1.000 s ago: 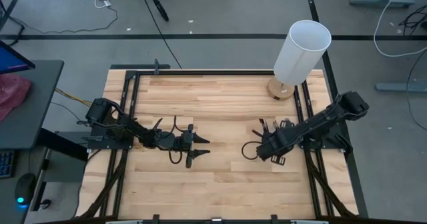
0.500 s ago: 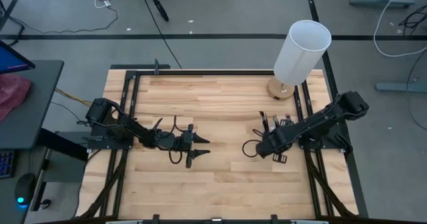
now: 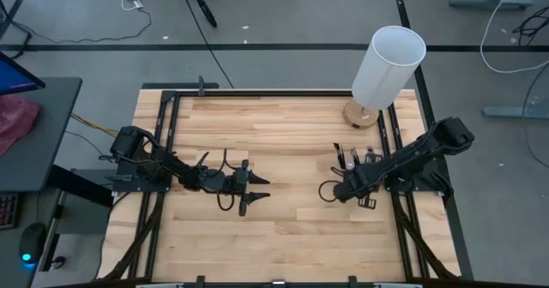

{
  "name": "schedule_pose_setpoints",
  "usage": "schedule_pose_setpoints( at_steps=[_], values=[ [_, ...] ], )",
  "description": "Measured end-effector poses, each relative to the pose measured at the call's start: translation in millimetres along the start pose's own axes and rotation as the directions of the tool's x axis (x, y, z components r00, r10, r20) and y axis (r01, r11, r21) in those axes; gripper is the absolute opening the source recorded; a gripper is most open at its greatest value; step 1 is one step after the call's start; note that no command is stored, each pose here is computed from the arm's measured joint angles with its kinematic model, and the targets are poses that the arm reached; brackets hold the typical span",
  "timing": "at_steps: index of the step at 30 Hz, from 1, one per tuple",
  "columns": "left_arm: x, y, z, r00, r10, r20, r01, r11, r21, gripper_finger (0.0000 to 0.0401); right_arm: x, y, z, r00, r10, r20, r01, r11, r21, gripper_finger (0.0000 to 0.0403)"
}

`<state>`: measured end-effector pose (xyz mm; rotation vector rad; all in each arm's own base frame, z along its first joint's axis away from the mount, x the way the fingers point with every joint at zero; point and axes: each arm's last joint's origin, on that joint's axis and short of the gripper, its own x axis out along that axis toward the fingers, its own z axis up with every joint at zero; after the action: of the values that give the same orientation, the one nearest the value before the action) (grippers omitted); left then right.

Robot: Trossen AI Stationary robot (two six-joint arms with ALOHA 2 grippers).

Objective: Put items in baskets/containers
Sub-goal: Adjust the transparent organizer, then return to Home Position

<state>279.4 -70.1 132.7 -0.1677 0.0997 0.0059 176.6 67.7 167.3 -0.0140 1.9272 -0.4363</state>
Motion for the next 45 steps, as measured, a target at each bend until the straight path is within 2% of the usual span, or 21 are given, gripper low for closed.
schedule_pose_setpoints(
  at_steps=[11,28,33,37,39,41,43,45],
  values=[
    [0.0,0.0,0.0,1.0,0.0,0.0,0.0,1.0,0.0,0.0195,11.8,-4.7,-2.0,0.994,-0.103,0.025,0.101,0.992,0.079,0.0002],
    [0.0,0.1,0.1,1.0,0.0,0.001,0.0,1.0,-0.002,0.0195,11.0,-6.3,-1.6,0.989,-0.14,0.044,0.133,0.982,0.132,0.0002],
    [0.0,0.0,0.1,1.0,0.0,0.001,0.0,1.0,-0.001,0.0195,-7.0,-0.4,-0.9,0.99,-0.117,0.081,0.108,0.988,0.109,0.0002],
    [0.0,0.0,0.1,1.0,0.0,0.001,0.0,1.0,-0.001,0.0195,-33.4,10.4,-1.2,0.974,-0.047,0.223,0.029,0.996,0.084,0.0002],
    [0.0,0.0,0.1,1.0,0.0,0.001,0.0,1.0,-0.002,0.0195,-44.2,16.7,-3.0,0.93,0.023,0.367,-0.044,0.998,0.049,0.0002],
    [0.0,0.0,0.1,1.0,0.0,0.001,0.0,1.0,-0.002,0.0195,-53.9,21.3,-8.4,0.848,0.128,0.515,-0.144,0.99,-0.008,0.0002],
    [0.0,0.1,0.1,1.0,0.0,0.001,0.0,1.0,-0.002,0.0195,-61.6,20.5,-15.0,0.739,0.228,0.634,-0.248,0.967,-0.058,0.0001],
    [0.0,0.1,0.2,1.0,0.0,0.002,0.0,1.0,-0.002,0.0195,-68.8,16.0,-20.7,0.585,0.325,0.744,-0.345,0.929,-0.134,0.0001]
  ],
)
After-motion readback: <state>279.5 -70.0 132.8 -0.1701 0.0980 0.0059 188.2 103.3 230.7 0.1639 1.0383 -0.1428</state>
